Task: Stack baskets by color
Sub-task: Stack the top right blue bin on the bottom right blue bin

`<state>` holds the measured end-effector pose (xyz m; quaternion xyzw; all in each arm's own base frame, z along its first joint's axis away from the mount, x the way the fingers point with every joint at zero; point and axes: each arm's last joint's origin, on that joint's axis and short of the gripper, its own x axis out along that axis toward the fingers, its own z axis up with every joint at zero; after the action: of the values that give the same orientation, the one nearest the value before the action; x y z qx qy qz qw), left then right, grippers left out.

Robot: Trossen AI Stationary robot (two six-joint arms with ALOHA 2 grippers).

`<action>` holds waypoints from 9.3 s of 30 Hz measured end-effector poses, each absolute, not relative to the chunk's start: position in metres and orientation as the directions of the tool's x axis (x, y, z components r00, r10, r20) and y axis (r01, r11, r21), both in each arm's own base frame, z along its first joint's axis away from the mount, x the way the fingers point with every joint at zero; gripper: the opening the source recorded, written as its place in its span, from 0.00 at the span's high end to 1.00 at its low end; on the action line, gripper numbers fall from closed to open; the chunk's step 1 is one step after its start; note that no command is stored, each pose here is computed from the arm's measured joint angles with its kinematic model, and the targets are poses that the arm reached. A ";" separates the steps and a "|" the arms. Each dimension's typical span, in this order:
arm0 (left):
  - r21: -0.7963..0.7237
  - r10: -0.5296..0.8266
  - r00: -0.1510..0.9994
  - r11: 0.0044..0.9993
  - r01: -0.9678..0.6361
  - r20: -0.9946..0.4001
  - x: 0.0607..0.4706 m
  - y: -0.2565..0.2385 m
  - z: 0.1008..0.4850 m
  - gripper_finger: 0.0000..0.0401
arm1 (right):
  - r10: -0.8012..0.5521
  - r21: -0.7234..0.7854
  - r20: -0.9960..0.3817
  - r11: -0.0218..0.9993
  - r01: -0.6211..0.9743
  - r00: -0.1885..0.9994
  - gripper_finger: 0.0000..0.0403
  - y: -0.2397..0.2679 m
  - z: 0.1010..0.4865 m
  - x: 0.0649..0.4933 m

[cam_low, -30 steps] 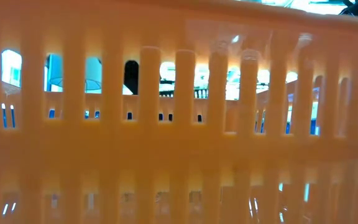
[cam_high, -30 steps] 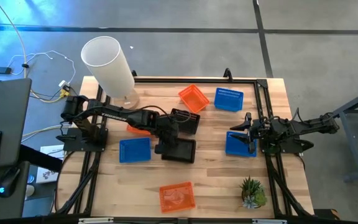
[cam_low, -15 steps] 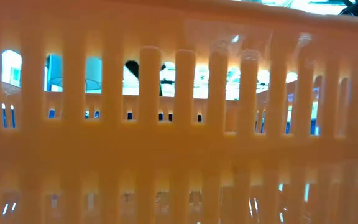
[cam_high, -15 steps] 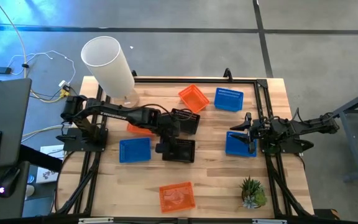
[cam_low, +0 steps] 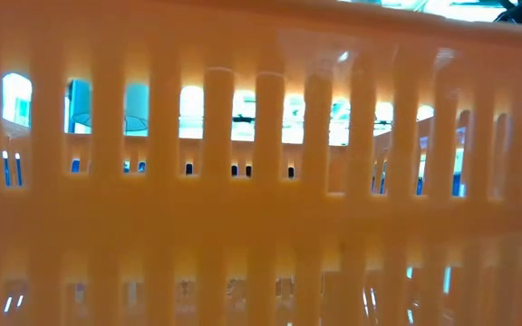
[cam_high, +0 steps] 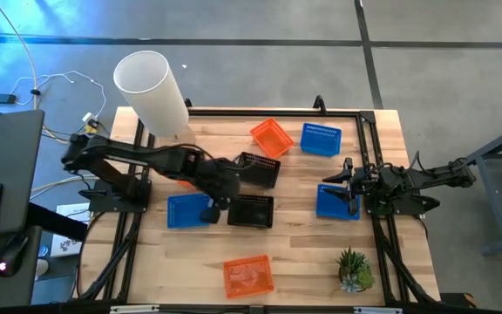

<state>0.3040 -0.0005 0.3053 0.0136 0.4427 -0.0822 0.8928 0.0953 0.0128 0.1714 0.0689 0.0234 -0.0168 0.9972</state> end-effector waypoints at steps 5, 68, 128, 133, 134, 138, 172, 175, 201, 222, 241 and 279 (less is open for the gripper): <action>-0.075 -0.142 0.639 0.989 0.130 -0.756 0.276 -0.003 0.314 0.74 | -0.025 0.306 -0.019 0.952 0.029 1.000 0.67 0.013 0.174 0.095; -0.218 -0.135 0.705 0.975 -0.029 -0.696 0.231 -0.003 0.240 0.74 | -0.322 -0.126 -0.919 0.785 0.607 0.225 0.67 -0.113 0.276 0.189; -0.218 -0.135 0.701 0.975 -0.030 -0.700 0.230 -0.003 0.240 0.74 | -0.220 -0.268 -0.963 0.830 0.488 -0.155 1.00 -0.131 0.191 0.232; -0.218 -0.134 0.701 0.975 -0.031 -0.700 0.230 -0.003 0.240 0.74 | -0.255 -0.276 -0.960 0.822 0.498 -0.113 1.00 -0.115 0.211 0.228; -0.218 -0.135 0.701 0.975 -0.030 -0.700 0.230 -0.003 0.240 0.74 | -0.259 -0.275 -0.960 0.819 0.503 -0.104 1.00 -0.111 0.215 0.227; -0.218 -0.134 0.701 0.975 -0.031 -0.700 0.230 -0.003 0.240 0.74 | -0.292 -0.292 -0.953 0.816 0.498 -0.081 1.00 -0.090 0.232 0.220; -0.190 -0.085 0.705 0.979 -0.071 -0.704 0.230 -0.001 0.240 0.74 | -0.289 -0.276 -0.957 0.910 0.310 -0.006 1.00 0.078 0.260 0.172; -0.191 -0.085 0.705 0.979 -0.072 -0.704 0.230 -0.001 0.240 0.74 | -0.276 -0.263 -0.961 0.914 0.309 -0.003 1.00 0.086 0.259 0.169; -0.181 -0.070 0.706 0.980 -0.083 -0.705 0.230 -0.001 0.240 0.74 | -0.298 -0.315 -0.948 0.925 0.210 -0.111 1.00 0.123 0.229 0.201; -0.180 -0.070 0.706 0.980 -0.082 -0.705 0.230 -0.001 0.240 0.74 | -0.294 -0.308 -0.951 0.932 0.193 -0.098 0.97 0.123 0.228 0.202; -0.181 -0.071 0.706 0.980 -0.083 -0.705 0.230 -0.001 0.240 0.74 | -0.297 -0.311 -0.950 0.917 0.250 -0.093 0.83 0.123 0.227 0.202; -0.180 -0.071 0.706 0.980 -0.081 -0.705 0.230 -0.001 0.240 0.74 | -0.289 -0.330 -0.941 0.899 0.287 -0.177 0.99 0.132 0.203 0.214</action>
<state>0.2303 -0.0008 0.2395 -0.0990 0.3835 0.0028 0.9182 0.2139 0.1319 0.2028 -0.0005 0.7336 -0.2246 0.6414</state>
